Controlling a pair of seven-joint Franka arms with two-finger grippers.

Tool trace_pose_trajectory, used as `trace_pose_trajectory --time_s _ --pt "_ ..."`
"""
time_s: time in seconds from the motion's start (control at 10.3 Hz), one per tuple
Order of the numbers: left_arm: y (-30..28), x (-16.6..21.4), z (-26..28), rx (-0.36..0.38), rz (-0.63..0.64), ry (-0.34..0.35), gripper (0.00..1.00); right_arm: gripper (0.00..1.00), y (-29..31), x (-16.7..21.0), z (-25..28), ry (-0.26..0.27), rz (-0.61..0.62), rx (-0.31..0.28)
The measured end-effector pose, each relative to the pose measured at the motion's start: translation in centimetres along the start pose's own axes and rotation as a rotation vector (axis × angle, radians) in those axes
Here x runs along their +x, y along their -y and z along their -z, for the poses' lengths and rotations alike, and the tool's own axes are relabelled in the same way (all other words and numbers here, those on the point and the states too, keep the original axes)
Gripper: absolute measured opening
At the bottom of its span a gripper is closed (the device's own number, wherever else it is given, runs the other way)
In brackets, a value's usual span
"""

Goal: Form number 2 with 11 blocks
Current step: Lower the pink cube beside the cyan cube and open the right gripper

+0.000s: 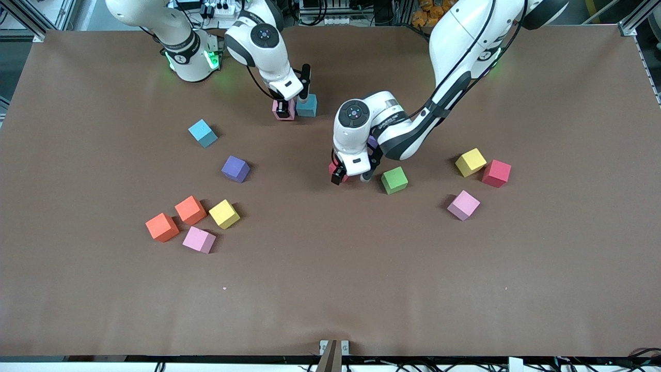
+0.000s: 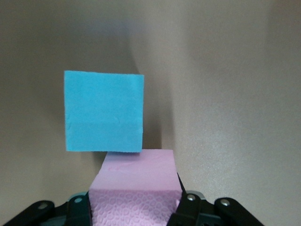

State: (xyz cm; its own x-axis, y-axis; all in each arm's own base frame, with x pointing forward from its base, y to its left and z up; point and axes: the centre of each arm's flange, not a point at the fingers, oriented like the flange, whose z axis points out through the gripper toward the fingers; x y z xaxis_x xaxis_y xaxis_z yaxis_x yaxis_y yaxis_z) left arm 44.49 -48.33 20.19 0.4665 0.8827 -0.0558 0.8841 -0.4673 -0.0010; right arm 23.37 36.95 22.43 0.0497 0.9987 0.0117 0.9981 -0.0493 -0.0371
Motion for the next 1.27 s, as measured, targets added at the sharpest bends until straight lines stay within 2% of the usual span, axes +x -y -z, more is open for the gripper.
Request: trace_pose_trajectory --time_s 0.19,0.39,0.49,0.68,1.07,1.27 --pt "0.3 -0.5 -0.6 0.005 -0.017 -0.005 0.99 0.57 0.3 -0.2 -0.1 0.020 0.010 0.013" --pt "0.5 -0.9 -0.9 0.009 -0.026 -0.006 0.71 0.57 0.4 -0.3 -0.2 0.032 0.012 0.020" --pt "0.4 -0.8 -0.8 0.007 -0.022 -0.005 0.61 0.57 0.4 -0.3 -0.2 0.033 0.013 0.021" --pt "-0.9 1.6 0.3 -0.008 0.025 -0.013 0.61 0.57 0.4 -0.5 -0.4 0.043 0.011 0.028" --pt "-4.0 15.0 6.3 -0.035 0.228 -0.075 0.61 0.57 0.5 -0.6 -0.8 0.053 0.008 0.036" --pt "-4.0 17.5 6.9 -0.025 0.265 -0.088 0.61 0.57 0.4 -0.6 -0.8 0.052 0.006 0.037"
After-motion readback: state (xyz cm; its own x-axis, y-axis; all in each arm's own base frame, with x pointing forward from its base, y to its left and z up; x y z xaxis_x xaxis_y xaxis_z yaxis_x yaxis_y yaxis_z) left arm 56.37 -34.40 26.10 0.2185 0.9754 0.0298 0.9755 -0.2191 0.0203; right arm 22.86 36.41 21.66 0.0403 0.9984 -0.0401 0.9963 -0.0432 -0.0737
